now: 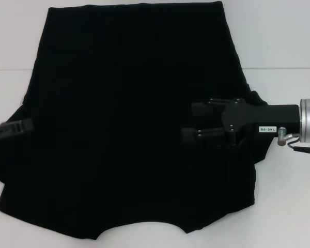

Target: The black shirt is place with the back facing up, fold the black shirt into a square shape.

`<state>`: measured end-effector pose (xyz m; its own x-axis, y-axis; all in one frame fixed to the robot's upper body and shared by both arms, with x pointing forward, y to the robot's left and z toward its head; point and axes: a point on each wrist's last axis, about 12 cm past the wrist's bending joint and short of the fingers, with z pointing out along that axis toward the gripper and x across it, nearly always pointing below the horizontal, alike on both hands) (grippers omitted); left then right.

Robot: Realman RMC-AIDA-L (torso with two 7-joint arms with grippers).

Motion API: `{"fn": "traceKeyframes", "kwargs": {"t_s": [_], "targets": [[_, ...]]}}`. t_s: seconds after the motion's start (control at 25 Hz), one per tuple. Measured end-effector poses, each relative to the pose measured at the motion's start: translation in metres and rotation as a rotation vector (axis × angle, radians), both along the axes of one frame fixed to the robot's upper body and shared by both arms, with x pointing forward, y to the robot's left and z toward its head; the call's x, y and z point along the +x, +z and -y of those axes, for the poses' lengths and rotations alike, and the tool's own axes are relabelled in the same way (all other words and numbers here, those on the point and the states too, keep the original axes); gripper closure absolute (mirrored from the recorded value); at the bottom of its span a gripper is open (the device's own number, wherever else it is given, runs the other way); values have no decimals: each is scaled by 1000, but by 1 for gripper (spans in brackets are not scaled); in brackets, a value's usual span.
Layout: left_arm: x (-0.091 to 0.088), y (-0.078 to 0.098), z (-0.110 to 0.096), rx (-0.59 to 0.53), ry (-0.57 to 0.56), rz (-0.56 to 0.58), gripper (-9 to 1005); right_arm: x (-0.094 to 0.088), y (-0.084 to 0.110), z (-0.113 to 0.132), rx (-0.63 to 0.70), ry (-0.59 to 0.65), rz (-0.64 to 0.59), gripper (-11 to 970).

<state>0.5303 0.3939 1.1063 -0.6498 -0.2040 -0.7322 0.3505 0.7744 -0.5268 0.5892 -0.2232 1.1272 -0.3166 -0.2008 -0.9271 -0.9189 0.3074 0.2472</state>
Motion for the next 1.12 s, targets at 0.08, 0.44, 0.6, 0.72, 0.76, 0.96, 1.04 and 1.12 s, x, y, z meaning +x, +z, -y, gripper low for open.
{"fn": "traceKeyframes", "kwargs": {"t_s": [0.08,0.44,0.6,0.72,0.76,0.96,1.04,1.12], "targets": [[-2,-1,-6,36,27,-54,185,0,0,-2,3,1,-1,45],[-4,-10,-24,154,138,-228,200,3,1,-7,1,0,4,45],[-1,-12,-24,183,142,-284,207,4,2,-8,2,2,7,45],[2,-13,-21,207,132,-311,212,4,3,-9,2,3,8,45],[4,-13,-20,215,126,-316,214,4,3,-9,2,3,8,45],[8,-16,-16,242,119,-331,222,4,3,-8,4,1,8,45],[8,-18,-16,248,126,-340,225,5,3,-8,5,0,8,45],[8,-20,-16,253,129,-347,229,5,3,-8,5,0,8,44]]}}
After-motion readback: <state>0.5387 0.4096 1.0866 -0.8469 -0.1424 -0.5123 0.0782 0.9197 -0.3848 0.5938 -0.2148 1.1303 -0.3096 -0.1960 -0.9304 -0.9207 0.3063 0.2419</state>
